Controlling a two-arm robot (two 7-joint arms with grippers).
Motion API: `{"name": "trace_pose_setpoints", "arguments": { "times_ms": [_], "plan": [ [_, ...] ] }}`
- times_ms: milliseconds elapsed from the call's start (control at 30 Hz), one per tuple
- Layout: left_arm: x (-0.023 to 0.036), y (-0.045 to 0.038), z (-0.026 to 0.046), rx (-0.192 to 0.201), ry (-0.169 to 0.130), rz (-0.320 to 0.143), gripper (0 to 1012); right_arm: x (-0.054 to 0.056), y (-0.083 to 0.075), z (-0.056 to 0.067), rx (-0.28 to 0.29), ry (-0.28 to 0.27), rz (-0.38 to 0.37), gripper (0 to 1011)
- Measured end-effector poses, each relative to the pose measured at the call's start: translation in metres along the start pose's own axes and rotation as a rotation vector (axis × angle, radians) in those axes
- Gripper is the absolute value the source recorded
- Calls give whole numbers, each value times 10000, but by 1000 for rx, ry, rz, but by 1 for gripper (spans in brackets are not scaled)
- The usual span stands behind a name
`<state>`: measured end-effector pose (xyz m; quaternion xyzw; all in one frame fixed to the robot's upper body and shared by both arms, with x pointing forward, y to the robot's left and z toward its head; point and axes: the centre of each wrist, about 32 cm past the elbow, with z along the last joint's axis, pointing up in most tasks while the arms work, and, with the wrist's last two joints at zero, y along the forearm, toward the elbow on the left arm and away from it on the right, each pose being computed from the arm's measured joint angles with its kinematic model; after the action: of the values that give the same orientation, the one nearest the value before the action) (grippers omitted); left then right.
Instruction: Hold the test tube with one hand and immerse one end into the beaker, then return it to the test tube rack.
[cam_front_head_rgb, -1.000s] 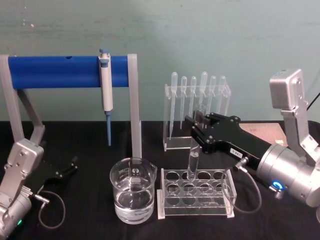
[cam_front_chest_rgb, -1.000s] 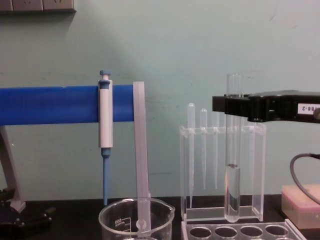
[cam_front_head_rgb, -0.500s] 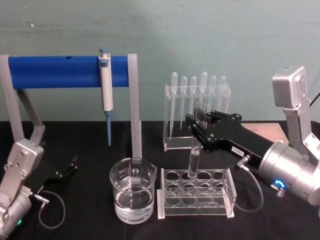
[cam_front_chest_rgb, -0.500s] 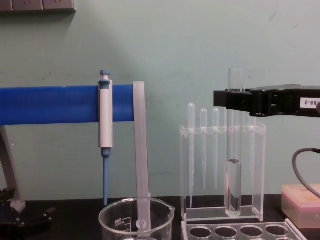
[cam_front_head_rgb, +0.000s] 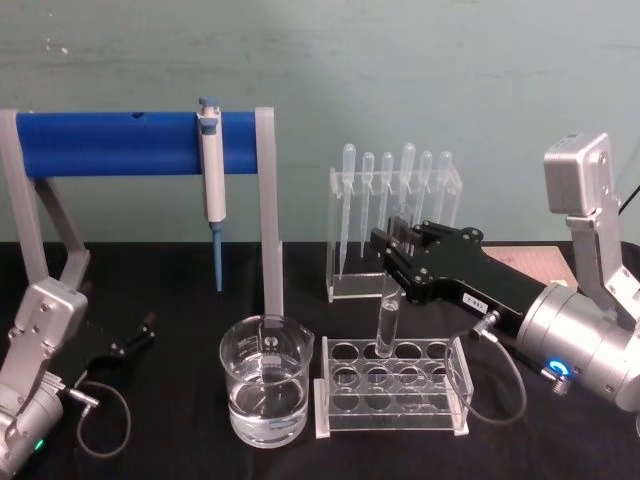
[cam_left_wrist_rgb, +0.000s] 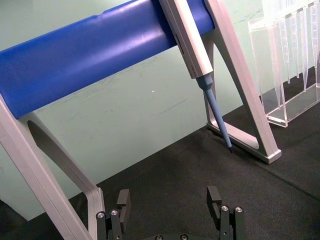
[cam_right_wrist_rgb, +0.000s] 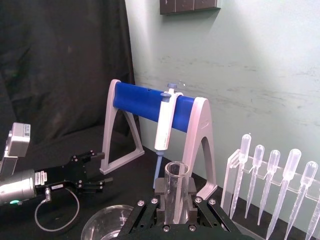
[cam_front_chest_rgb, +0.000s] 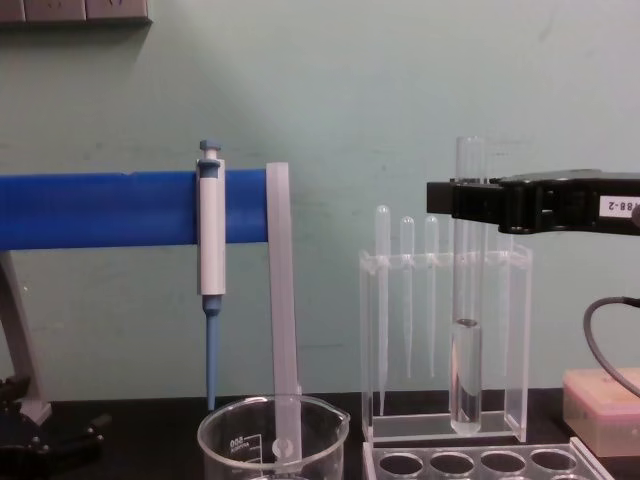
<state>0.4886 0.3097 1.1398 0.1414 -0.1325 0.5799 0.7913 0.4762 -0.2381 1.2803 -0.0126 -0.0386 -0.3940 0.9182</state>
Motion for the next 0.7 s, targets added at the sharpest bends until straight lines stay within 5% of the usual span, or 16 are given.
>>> {"name": "trace_pose_setpoints", "arguments": {
  "times_ms": [400,700],
  "plan": [
    [0,0,0,0,0,0,1000,-6,13,3,0,-2,4,228],
    [0,0,0,0,0,0,1000,-61,165,130,26,-21,33,228]
  ]
}}
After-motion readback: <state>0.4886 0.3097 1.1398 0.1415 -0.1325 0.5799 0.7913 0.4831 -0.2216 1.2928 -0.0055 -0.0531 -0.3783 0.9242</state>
